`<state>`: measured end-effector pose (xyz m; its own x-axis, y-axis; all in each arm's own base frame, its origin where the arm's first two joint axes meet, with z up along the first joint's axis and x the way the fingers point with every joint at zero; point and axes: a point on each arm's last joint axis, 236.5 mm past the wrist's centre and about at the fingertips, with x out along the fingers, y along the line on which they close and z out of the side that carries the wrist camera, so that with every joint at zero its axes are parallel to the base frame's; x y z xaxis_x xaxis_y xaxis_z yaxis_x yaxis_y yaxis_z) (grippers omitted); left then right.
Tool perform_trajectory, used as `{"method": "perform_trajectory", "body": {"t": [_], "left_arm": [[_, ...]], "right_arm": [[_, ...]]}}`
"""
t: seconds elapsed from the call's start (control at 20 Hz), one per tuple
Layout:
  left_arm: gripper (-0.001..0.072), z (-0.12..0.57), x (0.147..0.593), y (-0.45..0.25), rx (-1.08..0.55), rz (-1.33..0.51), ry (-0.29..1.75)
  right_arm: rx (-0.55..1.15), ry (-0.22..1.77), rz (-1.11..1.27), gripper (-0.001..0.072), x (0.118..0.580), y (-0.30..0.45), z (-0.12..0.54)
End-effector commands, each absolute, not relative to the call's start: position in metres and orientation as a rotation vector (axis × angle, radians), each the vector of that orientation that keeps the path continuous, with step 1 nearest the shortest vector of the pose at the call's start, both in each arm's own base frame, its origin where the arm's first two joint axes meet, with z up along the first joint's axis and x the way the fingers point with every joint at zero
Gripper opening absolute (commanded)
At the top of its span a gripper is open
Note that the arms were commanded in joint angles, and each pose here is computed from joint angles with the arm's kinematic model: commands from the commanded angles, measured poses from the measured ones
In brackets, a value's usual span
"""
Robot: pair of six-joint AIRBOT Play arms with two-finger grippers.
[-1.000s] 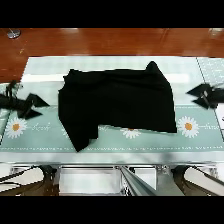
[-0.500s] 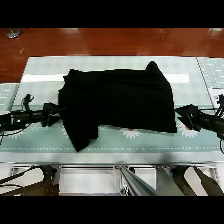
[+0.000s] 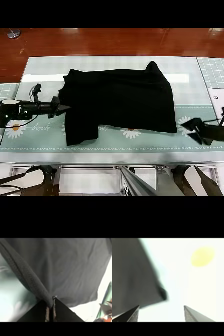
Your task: Fold the shirts.
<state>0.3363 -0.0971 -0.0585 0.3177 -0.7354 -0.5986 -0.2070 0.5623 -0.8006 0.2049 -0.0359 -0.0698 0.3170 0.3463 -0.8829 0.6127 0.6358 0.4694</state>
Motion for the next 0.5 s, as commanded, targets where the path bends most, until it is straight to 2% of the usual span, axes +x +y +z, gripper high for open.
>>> {"method": "perform_trajectory", "body": {"t": [0.0, 0.2, 0.45], "left_arm": [[0.0028, -0.046, 0.342, -0.103, -0.948, -0.474, 1.22], [0.0028, -0.047, 0.341, -0.107, -0.937, -0.481, 1.224], [0.0028, -0.049, 0.341, -0.119, -0.903, -0.493, 1.232]], "right_arm": [[0.995, 1.315, -0.244, 0.0618, 0.193, -0.027, -0.086], [1.064, 1.322, -0.21, 0.0618, 0.203, -0.018, -0.093], [0.998, 1.322, -0.153, 0.0618, 0.246, -0.004, -0.106]]}}
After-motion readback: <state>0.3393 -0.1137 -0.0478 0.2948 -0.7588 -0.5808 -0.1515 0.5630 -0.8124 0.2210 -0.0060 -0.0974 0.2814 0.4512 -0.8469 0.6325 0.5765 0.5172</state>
